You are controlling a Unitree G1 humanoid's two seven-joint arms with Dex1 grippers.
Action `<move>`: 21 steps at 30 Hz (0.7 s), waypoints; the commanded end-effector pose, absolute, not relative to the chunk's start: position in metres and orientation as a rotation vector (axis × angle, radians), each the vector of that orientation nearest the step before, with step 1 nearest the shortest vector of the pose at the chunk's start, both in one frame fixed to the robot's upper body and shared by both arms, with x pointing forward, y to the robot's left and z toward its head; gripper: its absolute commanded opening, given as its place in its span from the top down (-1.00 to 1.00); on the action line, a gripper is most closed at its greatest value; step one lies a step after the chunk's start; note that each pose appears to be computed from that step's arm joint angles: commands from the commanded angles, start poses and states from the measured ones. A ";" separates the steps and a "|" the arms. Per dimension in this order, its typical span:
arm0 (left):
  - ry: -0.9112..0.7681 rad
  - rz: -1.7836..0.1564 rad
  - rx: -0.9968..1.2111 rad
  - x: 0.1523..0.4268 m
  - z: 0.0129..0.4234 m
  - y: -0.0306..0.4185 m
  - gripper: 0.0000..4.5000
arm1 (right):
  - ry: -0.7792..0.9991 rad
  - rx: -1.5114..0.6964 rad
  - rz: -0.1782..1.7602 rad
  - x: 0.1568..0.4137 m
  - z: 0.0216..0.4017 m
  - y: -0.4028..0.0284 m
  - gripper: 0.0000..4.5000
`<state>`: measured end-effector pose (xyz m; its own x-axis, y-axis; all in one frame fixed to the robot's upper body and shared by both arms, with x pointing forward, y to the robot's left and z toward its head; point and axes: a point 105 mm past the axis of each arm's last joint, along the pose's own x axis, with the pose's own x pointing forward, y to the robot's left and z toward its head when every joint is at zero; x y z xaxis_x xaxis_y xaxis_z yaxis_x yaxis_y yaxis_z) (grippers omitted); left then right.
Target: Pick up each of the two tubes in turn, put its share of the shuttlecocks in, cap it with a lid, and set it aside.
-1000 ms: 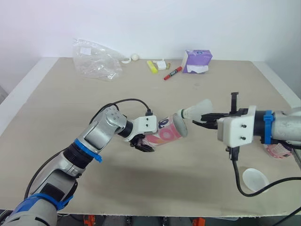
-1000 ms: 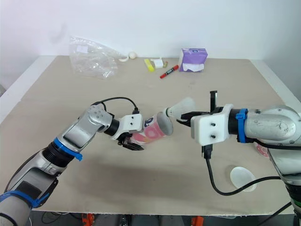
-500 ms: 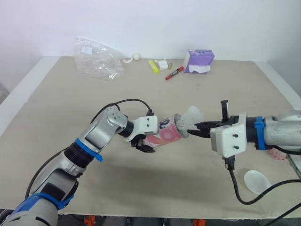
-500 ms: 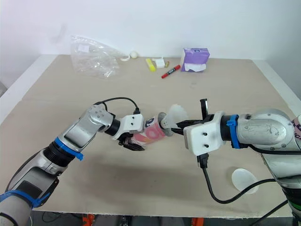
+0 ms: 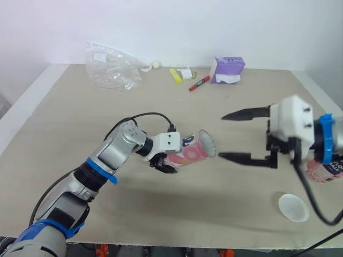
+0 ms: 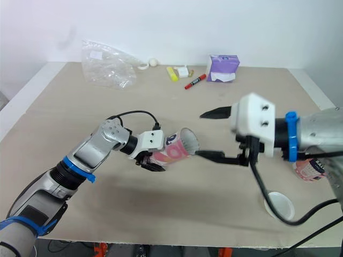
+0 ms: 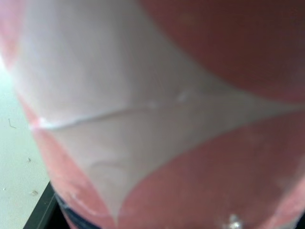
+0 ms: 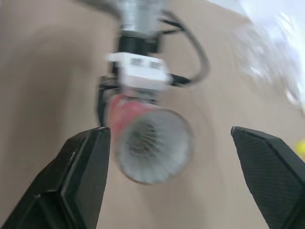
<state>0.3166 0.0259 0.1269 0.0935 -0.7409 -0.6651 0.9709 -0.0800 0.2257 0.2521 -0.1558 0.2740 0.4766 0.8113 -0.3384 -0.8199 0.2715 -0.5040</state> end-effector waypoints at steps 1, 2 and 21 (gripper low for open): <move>0.396 -1.492 0.795 0.315 0.121 0.023 -0.32 | 0.022 -0.632 0.998 0.276 0.274 -0.164 -0.60; 0.395 -1.493 0.798 0.315 0.121 0.023 -0.32 | 0.035 -0.625 0.990 0.280 0.271 -0.164 -0.41; 0.391 -1.485 0.786 0.316 0.120 0.021 -0.32 | 0.248 -0.843 1.245 0.278 0.216 -0.098 0.99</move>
<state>0.3172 0.0236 0.1274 0.0916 -0.7405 -0.6658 0.9674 -0.0924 0.2360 0.2809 -0.1019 0.2159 0.3451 0.7496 -0.5648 -0.9079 0.1141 -0.4034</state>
